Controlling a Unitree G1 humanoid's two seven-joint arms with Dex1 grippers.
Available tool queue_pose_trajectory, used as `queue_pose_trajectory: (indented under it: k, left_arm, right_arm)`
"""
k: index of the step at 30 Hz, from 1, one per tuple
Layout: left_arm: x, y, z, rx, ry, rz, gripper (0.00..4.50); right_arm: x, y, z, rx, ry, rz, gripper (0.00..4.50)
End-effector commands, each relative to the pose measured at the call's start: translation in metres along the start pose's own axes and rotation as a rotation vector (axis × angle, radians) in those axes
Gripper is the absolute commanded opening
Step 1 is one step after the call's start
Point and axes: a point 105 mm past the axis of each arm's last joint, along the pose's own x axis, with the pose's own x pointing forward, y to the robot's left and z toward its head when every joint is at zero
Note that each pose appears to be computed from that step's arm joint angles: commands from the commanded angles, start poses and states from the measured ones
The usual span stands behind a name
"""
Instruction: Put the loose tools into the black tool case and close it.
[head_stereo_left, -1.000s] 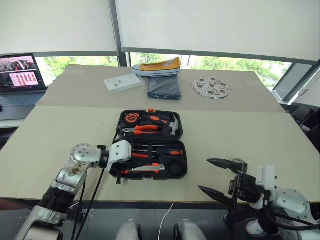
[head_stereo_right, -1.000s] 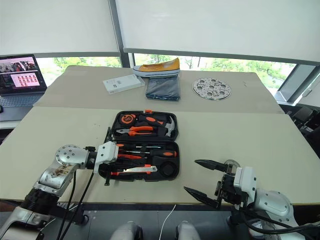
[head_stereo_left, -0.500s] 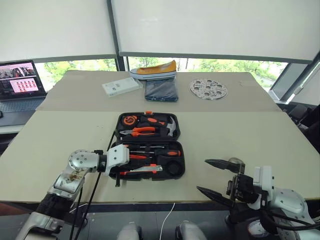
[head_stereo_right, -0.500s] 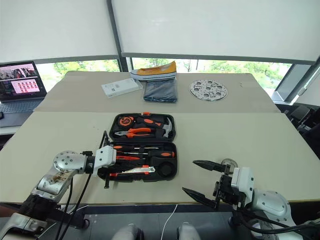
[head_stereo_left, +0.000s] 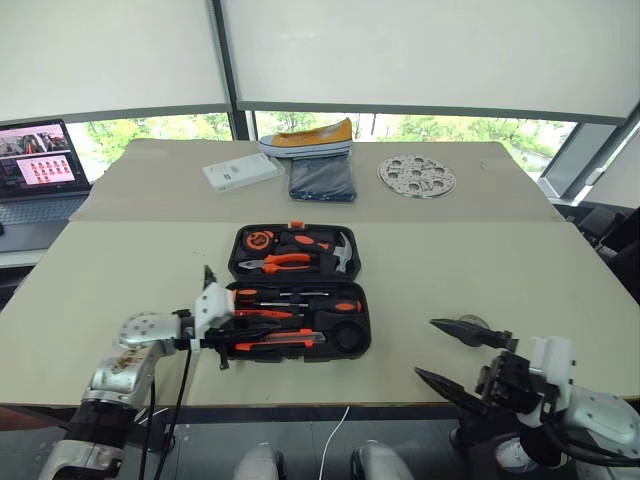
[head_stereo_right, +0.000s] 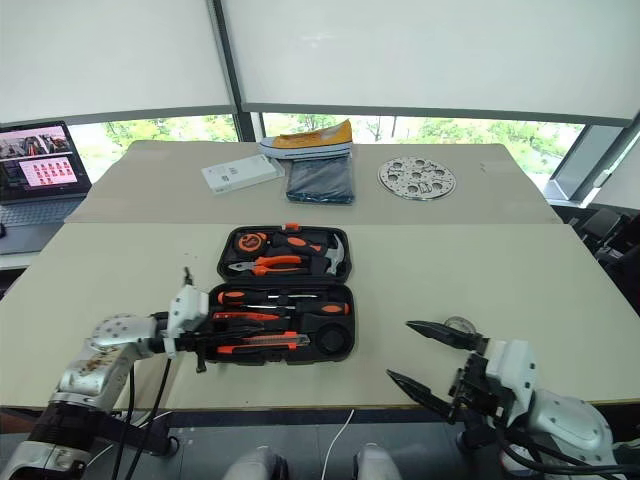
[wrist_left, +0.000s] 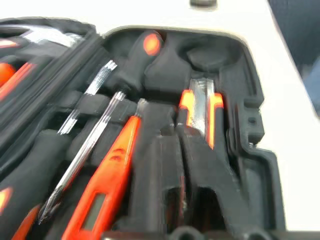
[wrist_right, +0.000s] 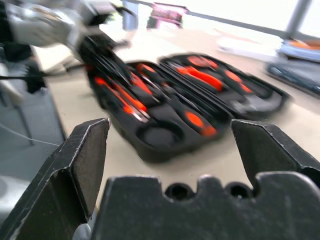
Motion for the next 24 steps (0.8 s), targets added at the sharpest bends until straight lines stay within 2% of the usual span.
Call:
queue_pose_trajectory:
  k: [1, 3, 6, 8, 11, 13, 16, 19, 21, 24]
  left_arm:
    - [-0.02, 0.002, 0.031, 0.041, -0.071, -0.005, 2.16]
    - [-0.035, 0.002, 0.03, 0.078, -0.032, 0.005, 2.98]
    - [-0.052, 0.0, 0.02, 0.16, 0.031, 0.013, 3.98]
    - [-0.055, -0.009, 0.016, 0.162, 0.014, -0.027, 4.41]
    - [-0.053, -0.022, 0.009, 0.132, 0.012, -0.064, 4.41]
    - [-0.049, -0.026, 0.01, 0.114, -0.011, -0.068, 4.41]
    - [-0.04, -0.032, 0.021, 0.103, -0.087, -0.089, 4.41]
    - [-0.034, -0.049, 0.027, 0.113, -0.108, -0.172, 4.41]
    - [-0.03, -0.052, 0.031, 0.125, -0.129, -0.179, 4.41]
    - [-0.024, -0.052, 0.032, 0.128, -0.148, -0.166, 4.41]
  right_arm:
    - [-0.026, -0.01, 0.009, -0.089, 0.02, -0.126, 4.5]
    - [-0.05, -0.01, -0.006, -0.098, 0.1, -0.214, 4.5]
    - [-0.081, -0.013, -0.025, -0.119, 0.187, -0.356, 4.5]
    - [-0.095, -0.012, -0.037, -0.105, 0.25, -0.411, 4.5]
    - [-0.112, -0.006, -0.052, -0.033, 0.332, -0.452, 4.5]
    - [-0.109, -0.003, -0.049, -0.01, 0.329, -0.417, 4.5]
    - [-0.091, -0.018, -0.028, -0.047, 0.295, -0.377, 4.5]
    - [-0.053, -0.028, 0.0, -0.02, 0.264, -0.234, 4.5]
    - [-0.038, -0.037, 0.008, -0.018, 0.312, -0.199, 4.5]
    - [-0.02, -0.051, 0.003, 0.023, 0.471, -0.18, 4.5]
